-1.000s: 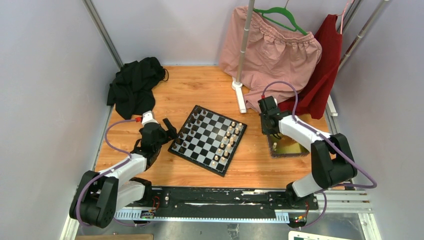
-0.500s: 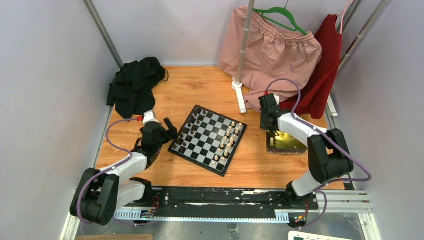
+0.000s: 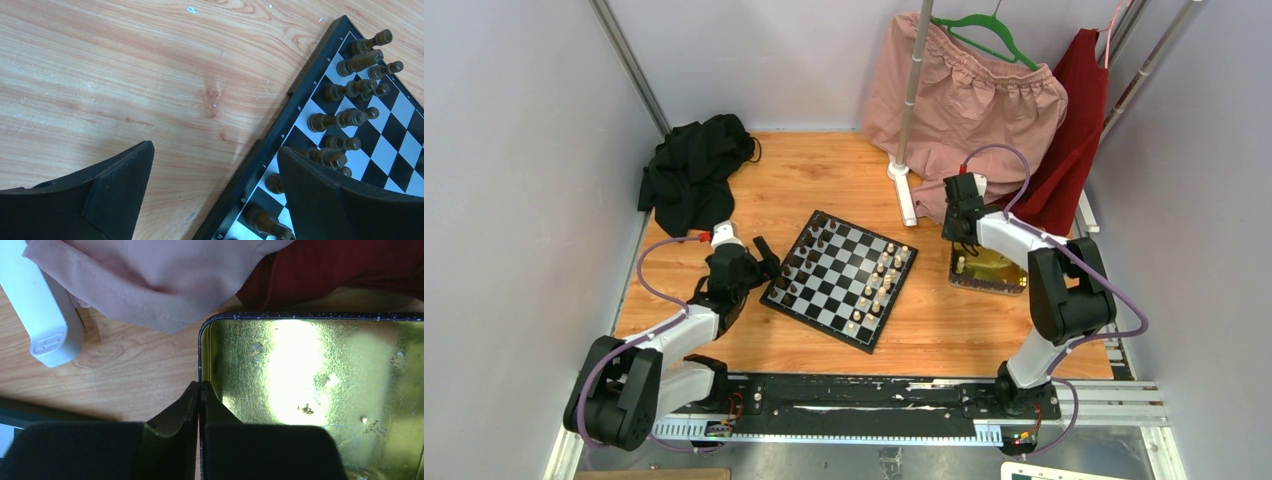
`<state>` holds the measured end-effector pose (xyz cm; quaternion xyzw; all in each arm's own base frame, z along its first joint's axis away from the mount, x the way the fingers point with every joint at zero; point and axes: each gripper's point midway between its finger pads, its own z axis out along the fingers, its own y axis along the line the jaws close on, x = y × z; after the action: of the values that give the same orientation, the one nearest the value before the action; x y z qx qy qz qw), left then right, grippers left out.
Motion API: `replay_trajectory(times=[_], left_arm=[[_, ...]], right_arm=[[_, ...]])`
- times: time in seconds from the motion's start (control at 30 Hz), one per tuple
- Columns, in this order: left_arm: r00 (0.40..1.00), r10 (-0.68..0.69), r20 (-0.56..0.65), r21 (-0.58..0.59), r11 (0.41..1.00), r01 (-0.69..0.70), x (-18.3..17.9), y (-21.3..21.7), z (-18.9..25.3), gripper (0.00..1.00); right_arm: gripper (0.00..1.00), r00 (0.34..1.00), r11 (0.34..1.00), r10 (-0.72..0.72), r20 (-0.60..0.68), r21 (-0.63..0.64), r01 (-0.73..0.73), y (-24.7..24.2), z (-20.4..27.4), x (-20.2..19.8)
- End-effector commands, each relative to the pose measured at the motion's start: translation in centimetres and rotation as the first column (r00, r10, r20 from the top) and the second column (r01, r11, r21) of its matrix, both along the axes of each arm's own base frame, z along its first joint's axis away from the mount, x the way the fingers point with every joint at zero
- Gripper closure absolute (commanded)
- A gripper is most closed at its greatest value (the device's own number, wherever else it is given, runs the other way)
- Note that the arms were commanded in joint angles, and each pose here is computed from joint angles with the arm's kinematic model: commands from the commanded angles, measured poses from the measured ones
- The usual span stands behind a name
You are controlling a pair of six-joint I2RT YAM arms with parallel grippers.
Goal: Set up the chess pieces on the board
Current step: Adjust the storage box at the center of the board.
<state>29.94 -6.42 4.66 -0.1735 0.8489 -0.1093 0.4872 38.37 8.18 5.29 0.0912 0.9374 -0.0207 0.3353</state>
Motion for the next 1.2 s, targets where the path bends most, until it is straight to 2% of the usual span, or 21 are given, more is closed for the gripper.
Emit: replay_trajectory(times=[0.0, 0.17, 0.5, 0.6, 0.87, 1.17], left_arm=[[0.999, -0.016, 0.047, 0.007, 1.000, 0.016, 1.0, -0.5, 1.4, 0.00], [0.999, -0.018, 0.047, 0.009, 1.000, 0.017, 1.0, -0.5, 1.5, 0.00], [0.999, -0.019, 0.049, 0.014, 1.000, 0.018, 1.0, -0.6, 1.5, 0.00], [0.999, -0.018, 0.051, 0.015, 1.000, 0.018, 1.0, -0.6, 1.6, 0.00], [0.998, -0.021, 0.051, 0.016, 1.000, 0.021, 1.0, -0.6, 1.6, 0.00], [0.998, -0.024, 0.051, 0.018, 1.000, 0.023, 1.0, -0.7, 1.6, 0.00]], right_arm=[[0.96, 1.000, 0.999, -0.021, -0.012, 0.030, 0.022, 0.1, -0.6, 0.7], [0.94, 1.000, 0.999, -0.015, -0.003, 0.051, 0.015, 0.7, -0.4, 1.3], [0.63, 1.000, 1.000, 0.002, 0.029, 0.013, -0.002, 0.5, 1.0, 0.9], [0.57, 0.999, 1.000, 0.009, 0.053, -0.003, -0.009, 0.6, 2.1, 0.8], [0.57, 0.993, 1.000, -0.013, 0.121, -0.013, 0.015, -0.1, 5.0, -1.0], [0.59, 0.993, 0.998, -0.054, 0.109, -0.023, 0.056, -1.9, 4.0, -5.1]])
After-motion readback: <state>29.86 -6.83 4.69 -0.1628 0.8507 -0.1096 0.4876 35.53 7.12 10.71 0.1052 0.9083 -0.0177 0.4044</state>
